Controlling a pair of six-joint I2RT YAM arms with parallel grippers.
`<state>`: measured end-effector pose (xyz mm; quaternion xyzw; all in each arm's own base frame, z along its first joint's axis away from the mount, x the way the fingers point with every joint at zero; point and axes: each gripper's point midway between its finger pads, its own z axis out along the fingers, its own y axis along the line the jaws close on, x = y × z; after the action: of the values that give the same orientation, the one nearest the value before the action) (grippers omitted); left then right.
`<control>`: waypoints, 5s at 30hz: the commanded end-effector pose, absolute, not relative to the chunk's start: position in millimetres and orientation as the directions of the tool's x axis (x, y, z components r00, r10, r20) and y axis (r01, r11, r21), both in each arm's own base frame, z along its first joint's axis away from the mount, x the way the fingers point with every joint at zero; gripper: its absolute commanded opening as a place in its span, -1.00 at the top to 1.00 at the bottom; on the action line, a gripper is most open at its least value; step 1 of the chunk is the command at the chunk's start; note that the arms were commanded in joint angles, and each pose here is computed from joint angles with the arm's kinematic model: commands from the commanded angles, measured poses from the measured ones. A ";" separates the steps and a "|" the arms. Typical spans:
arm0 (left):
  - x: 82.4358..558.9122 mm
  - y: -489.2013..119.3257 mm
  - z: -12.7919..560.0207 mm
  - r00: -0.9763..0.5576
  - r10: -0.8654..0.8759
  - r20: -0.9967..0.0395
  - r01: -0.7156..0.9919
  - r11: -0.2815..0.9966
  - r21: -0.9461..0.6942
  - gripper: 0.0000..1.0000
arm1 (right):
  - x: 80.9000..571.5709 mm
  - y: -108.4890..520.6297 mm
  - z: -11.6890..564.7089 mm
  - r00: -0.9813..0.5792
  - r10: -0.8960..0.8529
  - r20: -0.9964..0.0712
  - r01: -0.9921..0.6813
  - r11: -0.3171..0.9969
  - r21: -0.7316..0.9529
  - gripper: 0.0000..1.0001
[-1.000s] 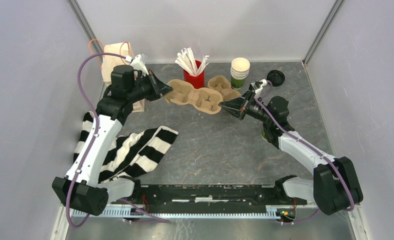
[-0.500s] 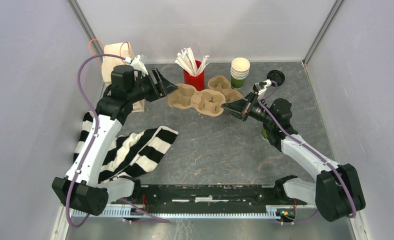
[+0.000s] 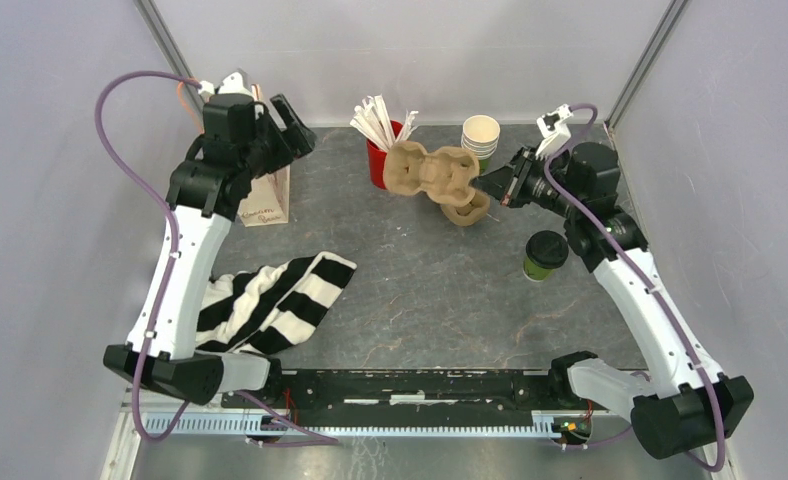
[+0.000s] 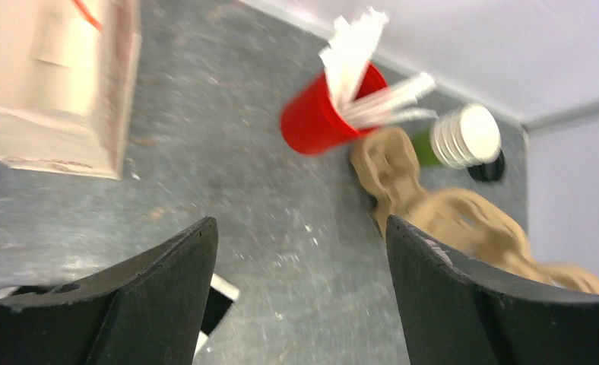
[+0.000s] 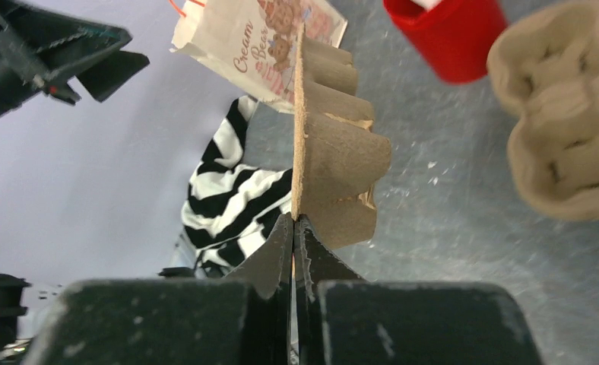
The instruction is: Pack the takeout coffee
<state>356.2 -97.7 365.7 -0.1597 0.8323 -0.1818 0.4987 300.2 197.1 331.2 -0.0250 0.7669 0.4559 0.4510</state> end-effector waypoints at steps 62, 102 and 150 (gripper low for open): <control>393.0 -65.3 437.8 -0.279 -0.194 -0.940 0.221 0.940 -0.260 0.96 | 287.7 219.3 394.2 -0.239 -0.090 -0.967 -0.677 0.729 0.100 1.00; 179.6 -343.7 344.9 -0.428 0.343 -0.836 0.877 0.381 -0.293 -0.04 | 249.7 114.7 465.8 -0.182 0.104 -0.978 -0.303 0.940 0.156 1.00; 170.5 -238.5 261.6 -0.823 -0.495 -0.278 -0.283 0.782 -0.555 -0.01 | 158.2 105.8 458.1 -0.335 0.175 -0.926 -0.411 0.857 0.311 1.00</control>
<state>168.9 -246.3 253.9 -0.1757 0.9388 -0.2285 0.1887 159.6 106.5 450.2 -0.0854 0.7847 0.2473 0.5620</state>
